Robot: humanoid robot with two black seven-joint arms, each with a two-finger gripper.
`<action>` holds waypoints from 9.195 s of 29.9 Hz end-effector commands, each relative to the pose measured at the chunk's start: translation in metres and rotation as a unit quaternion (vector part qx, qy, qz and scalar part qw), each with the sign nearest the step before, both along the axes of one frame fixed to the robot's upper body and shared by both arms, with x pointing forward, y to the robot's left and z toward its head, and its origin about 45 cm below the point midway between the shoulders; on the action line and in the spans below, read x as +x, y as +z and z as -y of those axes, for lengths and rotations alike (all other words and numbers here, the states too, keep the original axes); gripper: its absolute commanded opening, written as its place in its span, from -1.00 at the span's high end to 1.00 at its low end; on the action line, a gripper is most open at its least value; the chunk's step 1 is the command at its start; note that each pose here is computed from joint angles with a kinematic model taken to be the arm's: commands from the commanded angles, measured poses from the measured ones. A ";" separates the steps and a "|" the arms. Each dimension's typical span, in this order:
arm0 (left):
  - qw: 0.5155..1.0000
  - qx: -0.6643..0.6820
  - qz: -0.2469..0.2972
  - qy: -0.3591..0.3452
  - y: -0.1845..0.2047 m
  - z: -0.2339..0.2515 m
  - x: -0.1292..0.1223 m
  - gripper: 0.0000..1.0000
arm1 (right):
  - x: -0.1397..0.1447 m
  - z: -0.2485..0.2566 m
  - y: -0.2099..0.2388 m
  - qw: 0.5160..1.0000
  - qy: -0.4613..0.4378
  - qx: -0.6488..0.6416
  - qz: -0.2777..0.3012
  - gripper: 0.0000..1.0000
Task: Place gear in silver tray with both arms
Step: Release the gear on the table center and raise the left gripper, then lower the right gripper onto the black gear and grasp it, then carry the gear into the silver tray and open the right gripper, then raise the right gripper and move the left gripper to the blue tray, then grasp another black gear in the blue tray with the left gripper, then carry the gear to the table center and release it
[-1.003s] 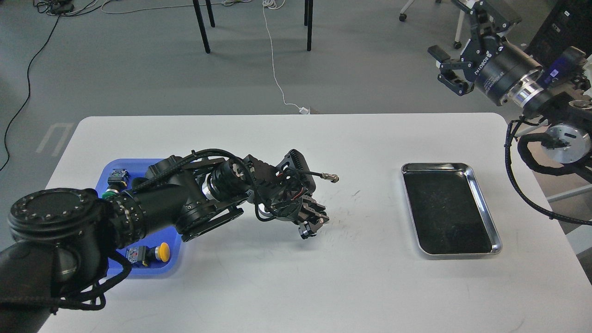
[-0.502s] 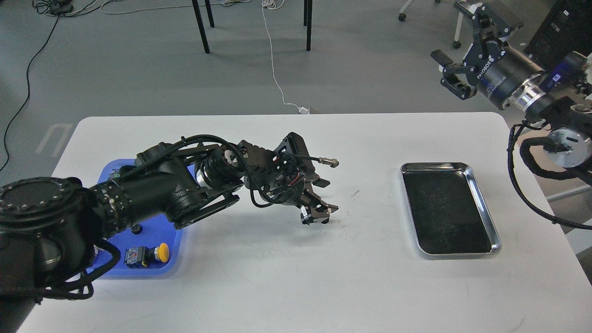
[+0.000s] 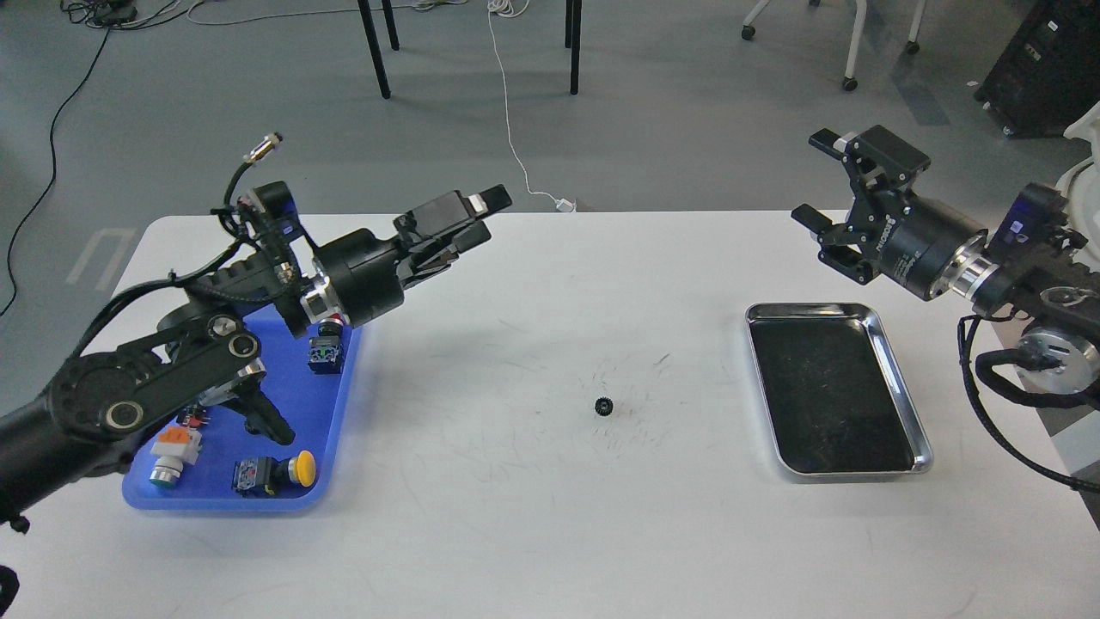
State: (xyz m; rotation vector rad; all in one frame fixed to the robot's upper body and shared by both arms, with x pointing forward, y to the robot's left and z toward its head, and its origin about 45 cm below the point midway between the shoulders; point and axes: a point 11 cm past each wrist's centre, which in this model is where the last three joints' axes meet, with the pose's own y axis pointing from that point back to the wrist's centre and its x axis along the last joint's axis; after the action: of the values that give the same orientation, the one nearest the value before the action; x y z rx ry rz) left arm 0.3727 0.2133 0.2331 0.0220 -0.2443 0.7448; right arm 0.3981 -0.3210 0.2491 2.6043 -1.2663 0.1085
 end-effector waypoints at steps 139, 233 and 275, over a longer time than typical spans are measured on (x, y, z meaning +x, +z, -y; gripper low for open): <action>0.936 -0.265 -0.153 0.173 -0.030 -0.052 -0.018 -0.96 | -0.016 0.058 -0.094 0.656 0.369 -0.649 0.111 0.48; 0.696 0.681 0.038 -0.226 -0.098 -0.201 -0.075 -0.14 | -0.004 -0.041 -0.057 0.963 -0.204 0.174 -0.033 -0.97; 0.645 0.565 0.319 -0.403 -0.036 0.140 -0.015 0.69 | 0.068 -0.123 0.103 0.973 -0.099 0.184 0.097 -0.97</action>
State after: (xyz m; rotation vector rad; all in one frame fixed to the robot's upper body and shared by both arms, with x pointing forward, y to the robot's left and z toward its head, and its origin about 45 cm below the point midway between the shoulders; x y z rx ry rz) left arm 0.3568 0.1066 0.2015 0.8386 -1.2818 -0.4247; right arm 0.4658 -0.2065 0.3513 2.8053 -1.7899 0.0835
